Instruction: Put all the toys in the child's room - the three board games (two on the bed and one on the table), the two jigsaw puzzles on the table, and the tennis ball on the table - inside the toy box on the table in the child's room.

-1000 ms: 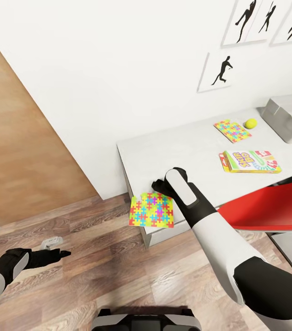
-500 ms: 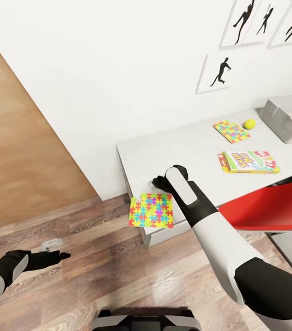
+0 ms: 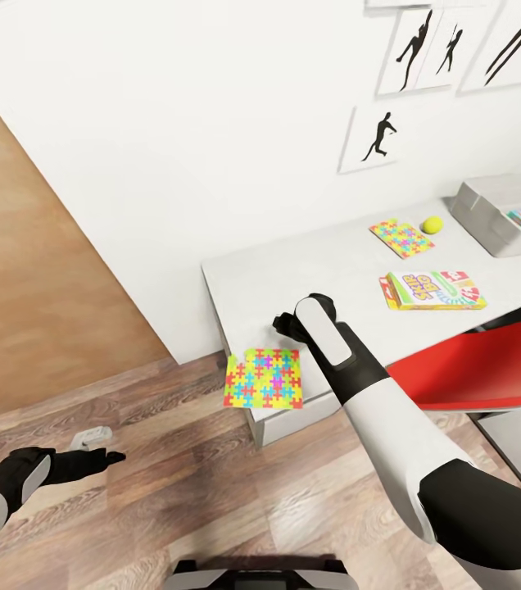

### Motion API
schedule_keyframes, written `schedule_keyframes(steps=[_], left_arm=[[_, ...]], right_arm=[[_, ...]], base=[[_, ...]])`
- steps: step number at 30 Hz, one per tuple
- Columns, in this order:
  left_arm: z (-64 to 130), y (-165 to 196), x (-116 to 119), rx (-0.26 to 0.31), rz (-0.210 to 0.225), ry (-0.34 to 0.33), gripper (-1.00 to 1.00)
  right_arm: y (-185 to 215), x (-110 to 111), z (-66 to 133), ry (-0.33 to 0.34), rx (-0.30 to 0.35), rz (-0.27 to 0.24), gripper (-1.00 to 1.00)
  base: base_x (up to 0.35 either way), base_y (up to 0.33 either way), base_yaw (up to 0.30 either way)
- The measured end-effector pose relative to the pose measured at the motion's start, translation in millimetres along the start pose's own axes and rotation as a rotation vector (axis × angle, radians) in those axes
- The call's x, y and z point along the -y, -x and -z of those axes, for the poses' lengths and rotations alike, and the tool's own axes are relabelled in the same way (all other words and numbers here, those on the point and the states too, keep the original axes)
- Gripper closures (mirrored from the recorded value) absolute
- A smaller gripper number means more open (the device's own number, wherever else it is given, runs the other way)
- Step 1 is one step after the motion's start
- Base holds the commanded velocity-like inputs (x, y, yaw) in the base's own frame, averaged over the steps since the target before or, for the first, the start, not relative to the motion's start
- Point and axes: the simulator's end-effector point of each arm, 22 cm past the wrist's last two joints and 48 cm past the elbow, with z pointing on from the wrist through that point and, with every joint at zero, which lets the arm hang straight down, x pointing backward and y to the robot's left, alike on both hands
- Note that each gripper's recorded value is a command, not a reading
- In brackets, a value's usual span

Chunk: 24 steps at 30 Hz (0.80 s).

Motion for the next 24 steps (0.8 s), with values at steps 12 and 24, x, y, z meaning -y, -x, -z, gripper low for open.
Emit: schedule_keyframes(steps=[12,24], left_arm=[[6.8,7.2,3.4,0.017,-0.003,-0.005,-1.0],[14.1,14.9,6.6,0.037,-0.008,-0.009,-1.0]], right_arm=[[25.8,-3.8,32.4,-0.006,0.075,-0.006,-1.0],[31.4,-1.7,44.8,-0.02,0.094,-0.007,-1.0]], base=[[0.0,0.028,-0.017],[0.0,0.091,-0.04]])
